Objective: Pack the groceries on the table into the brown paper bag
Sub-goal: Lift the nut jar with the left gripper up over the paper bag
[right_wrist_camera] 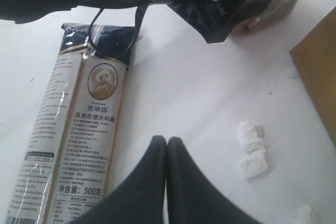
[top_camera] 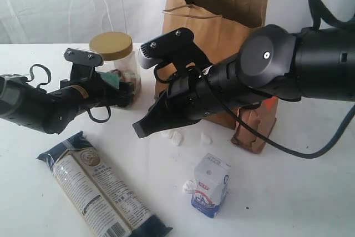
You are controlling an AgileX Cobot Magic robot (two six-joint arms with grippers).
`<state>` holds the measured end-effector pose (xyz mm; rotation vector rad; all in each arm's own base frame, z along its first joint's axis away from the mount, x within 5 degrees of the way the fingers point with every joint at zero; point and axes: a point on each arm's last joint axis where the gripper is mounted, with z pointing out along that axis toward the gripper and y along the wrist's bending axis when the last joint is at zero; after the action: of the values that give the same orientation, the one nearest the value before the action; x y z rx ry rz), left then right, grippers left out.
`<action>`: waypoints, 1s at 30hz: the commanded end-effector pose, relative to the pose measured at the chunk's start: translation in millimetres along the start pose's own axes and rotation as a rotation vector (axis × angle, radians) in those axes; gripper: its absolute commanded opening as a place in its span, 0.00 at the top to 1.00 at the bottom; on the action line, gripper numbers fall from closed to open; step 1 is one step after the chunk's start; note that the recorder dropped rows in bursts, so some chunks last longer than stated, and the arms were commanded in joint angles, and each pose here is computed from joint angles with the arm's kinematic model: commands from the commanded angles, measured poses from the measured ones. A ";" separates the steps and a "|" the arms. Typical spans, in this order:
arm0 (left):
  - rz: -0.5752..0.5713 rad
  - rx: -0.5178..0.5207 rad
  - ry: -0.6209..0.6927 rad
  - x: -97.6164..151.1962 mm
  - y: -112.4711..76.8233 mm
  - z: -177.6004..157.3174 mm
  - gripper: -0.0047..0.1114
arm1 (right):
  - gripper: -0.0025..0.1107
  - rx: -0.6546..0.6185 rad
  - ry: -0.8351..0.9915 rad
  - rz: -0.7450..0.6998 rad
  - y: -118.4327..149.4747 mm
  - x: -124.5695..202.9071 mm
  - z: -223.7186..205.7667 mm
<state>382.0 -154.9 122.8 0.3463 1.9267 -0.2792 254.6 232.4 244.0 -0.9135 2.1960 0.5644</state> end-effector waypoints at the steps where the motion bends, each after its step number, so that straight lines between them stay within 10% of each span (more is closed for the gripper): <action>1: 0.033 -0.011 -0.005 -1.6 0.8 0.7 0.43 | 0.98 -0.002 0.002 -0.004 0.3 0.6 -1.6; 7: 0.089 -0.013 -0.005 -1.6 1.6 0.7 0.96 | 0.98 -0.004 0.006 -0.004 0.5 0.9 -1.6; 30: -0.014 -0.062 -0.177 -85.7 4.3 -48.4 0.96 | 0.98 -0.037 0.050 -0.009 3.6 4.9 -2.4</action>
<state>375.6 -146.4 193.4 0.2822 1.8335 -0.2423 251.7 232.3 242.2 -0.9462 2.2182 0.5743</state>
